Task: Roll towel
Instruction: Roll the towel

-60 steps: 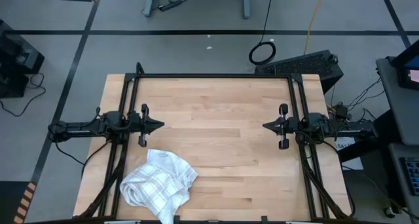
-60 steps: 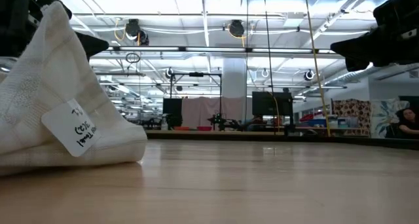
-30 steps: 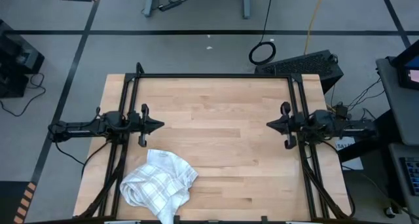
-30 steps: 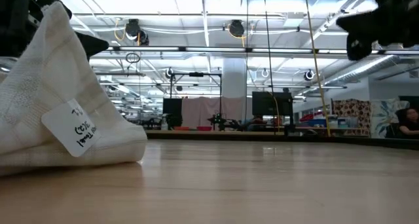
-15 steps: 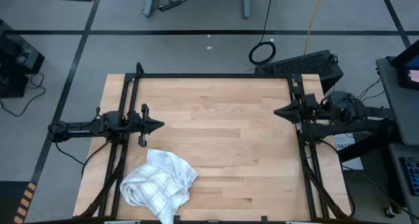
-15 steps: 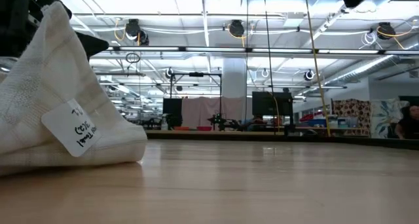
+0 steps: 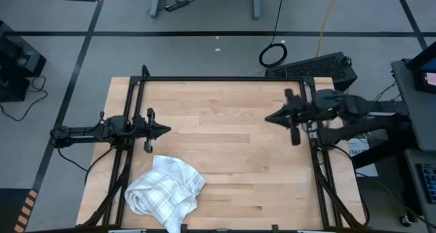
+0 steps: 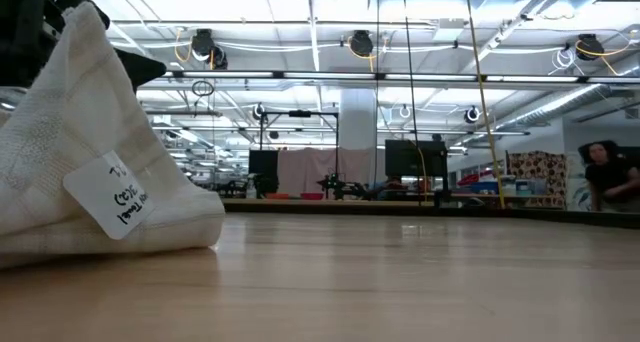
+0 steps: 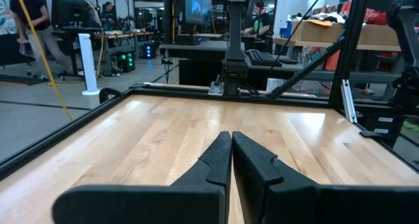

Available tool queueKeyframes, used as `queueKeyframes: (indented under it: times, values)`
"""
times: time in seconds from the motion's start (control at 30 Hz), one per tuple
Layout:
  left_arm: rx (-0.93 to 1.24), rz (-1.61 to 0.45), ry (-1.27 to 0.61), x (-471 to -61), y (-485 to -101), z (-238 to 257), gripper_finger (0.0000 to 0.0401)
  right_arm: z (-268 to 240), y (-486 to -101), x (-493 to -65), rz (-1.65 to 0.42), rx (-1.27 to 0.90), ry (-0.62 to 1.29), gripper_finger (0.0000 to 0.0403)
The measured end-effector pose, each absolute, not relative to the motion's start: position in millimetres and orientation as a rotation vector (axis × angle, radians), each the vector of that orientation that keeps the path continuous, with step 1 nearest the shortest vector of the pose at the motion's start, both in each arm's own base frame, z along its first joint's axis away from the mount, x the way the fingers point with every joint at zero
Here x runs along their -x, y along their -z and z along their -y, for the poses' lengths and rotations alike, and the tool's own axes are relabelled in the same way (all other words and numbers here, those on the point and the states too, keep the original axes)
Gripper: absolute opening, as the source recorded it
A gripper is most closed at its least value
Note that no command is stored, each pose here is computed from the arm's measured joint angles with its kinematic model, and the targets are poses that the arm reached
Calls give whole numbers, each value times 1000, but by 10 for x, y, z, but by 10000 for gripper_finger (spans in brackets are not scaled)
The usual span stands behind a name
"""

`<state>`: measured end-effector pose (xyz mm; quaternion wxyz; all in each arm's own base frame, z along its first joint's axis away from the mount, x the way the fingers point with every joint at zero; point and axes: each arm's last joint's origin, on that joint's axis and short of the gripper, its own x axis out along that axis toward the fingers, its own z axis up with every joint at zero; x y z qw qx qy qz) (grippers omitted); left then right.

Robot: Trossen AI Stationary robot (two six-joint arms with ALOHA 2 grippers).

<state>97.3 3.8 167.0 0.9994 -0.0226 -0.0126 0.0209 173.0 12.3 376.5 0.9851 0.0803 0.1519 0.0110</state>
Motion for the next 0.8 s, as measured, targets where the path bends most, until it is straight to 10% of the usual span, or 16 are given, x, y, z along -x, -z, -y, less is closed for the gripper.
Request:
queueKeyframes:
  times: [0.8]
  values:
    - [66, 74, -80, -898, -2192, -46, 22, -748, -2892, -2601, -691, -54, -1, 0]
